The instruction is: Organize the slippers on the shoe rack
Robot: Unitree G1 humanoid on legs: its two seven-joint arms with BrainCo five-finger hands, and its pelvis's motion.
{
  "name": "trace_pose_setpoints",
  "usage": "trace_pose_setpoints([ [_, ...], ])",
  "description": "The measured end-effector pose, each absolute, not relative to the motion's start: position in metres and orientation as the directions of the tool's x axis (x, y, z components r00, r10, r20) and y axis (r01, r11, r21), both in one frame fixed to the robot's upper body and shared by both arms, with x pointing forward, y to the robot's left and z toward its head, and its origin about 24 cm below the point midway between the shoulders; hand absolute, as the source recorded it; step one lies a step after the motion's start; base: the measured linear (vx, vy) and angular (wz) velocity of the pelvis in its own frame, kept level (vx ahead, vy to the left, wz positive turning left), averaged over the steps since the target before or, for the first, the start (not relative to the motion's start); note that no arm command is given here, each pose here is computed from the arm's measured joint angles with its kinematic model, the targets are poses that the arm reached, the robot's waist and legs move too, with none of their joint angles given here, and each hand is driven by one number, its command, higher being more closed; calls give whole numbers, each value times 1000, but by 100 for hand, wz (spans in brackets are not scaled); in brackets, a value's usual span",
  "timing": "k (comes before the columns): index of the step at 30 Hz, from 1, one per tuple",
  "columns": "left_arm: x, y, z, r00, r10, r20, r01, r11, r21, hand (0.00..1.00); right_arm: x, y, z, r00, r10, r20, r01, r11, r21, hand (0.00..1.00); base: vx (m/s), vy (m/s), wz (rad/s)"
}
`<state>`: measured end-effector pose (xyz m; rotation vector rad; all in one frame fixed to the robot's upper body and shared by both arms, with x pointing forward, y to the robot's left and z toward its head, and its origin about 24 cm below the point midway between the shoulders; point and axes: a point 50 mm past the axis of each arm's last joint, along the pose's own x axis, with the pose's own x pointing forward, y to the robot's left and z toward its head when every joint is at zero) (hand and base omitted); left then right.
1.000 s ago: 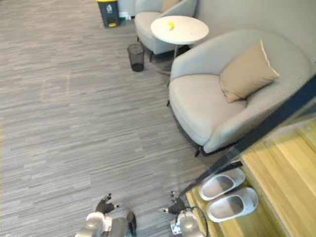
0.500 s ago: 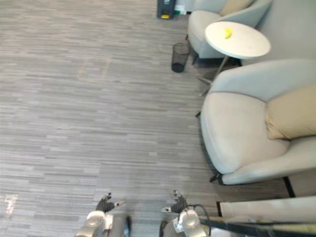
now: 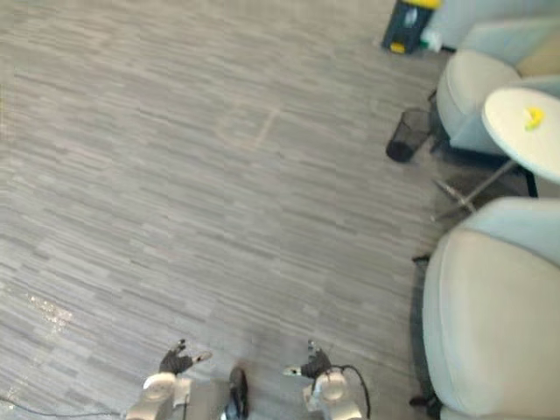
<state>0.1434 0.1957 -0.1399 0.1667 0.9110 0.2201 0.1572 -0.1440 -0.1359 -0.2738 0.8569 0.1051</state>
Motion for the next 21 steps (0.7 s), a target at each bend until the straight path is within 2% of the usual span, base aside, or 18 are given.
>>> trace_pose_setpoints([
  [5, 141, 187, -143, 581, 240, -778, -128, 971, 203, 0, 166, -151, -131, 682, -36, -730, -176, 961, -212, 0, 488, -73, 64],
  [10, 139, 174, -144, 583, 212, -784, -131, 977, 166, 0, 171, -157, -129, 686, -62, -725, -143, 966, -218, 0, 646, -218, 80],
  [12, 141, 169, -144, 584, 214, -783, -173, 975, 137, 0, 173, -162, -126, 699, -74, -711, -136, 963, -233, 0, 837, -239, 30],
  [15, 144, 173, -137, 616, 238, -751, -224, 967, 123, 0, 165, -150, -128, 690, -47, -723, -146, 968, -202, 0, 717, -122, -16],
  [17, 156, 173, -127, 674, 233, -701, -221, 969, 111, 0, 163, -137, -130, 684, -21, -729, -160, 971, -179, 0, 743, -68, -10],
  [21, 168, 168, -120, 718, 210, -664, -198, 976, 94, 0, 166, -143, -131, 677, -34, -735, -164, 967, -197, 0, 750, 160, -27],
])
